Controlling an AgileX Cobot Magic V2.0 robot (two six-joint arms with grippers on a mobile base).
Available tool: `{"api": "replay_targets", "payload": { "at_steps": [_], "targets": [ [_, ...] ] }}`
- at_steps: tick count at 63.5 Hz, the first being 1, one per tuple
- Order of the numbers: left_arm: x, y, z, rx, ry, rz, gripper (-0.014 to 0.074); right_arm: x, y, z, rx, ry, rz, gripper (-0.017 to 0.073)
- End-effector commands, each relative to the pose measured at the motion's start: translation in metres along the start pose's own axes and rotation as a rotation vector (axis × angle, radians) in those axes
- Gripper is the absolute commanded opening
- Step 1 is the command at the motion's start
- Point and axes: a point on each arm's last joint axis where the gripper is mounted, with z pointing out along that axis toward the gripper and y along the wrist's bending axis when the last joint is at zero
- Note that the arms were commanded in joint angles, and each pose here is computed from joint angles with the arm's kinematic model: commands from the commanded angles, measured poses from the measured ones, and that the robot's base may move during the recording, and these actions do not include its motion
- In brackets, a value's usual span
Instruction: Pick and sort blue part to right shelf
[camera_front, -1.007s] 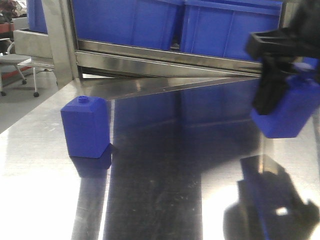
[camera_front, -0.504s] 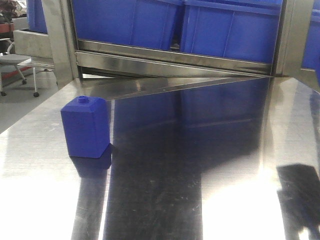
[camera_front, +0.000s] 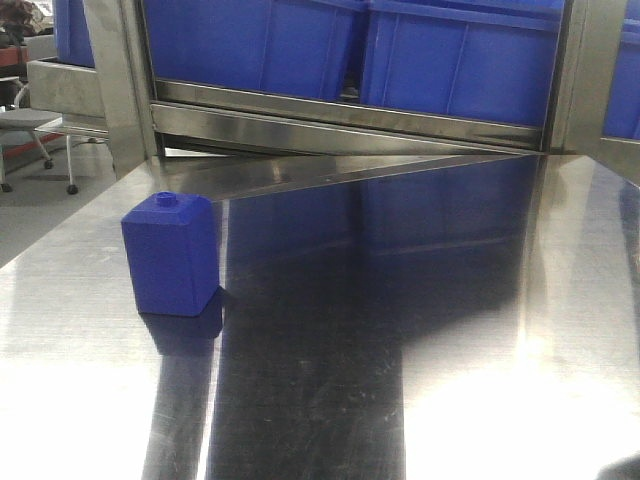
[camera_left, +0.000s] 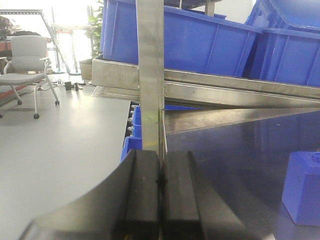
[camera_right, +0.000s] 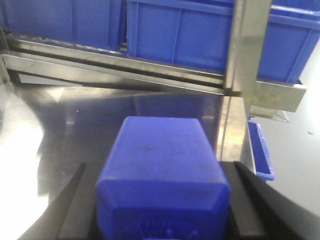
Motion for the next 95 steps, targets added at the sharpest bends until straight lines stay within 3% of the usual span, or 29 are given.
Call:
{"api": "replay_targets", "payload": {
  "at_steps": [1, 19, 95],
  "targets": [
    [0.0, 0.0, -0.001, 0.001, -0.079, -0.019, 0.0134, -0.02, -0.002, -0.01, 0.019, -0.159, -0.002, 0.0425],
    [0.0, 0.0, -0.001, 0.001, -0.079, -0.019, 0.0134, -0.029, -0.005, -0.033, 0.067, -0.283, -0.021, 0.0425],
    [-0.009, 0.0, -0.002, 0.008, -0.081, -0.019, 0.0134, -0.028, -0.005, -0.033, 0.067, -0.271, -0.02, 0.0425]
  ]
}}
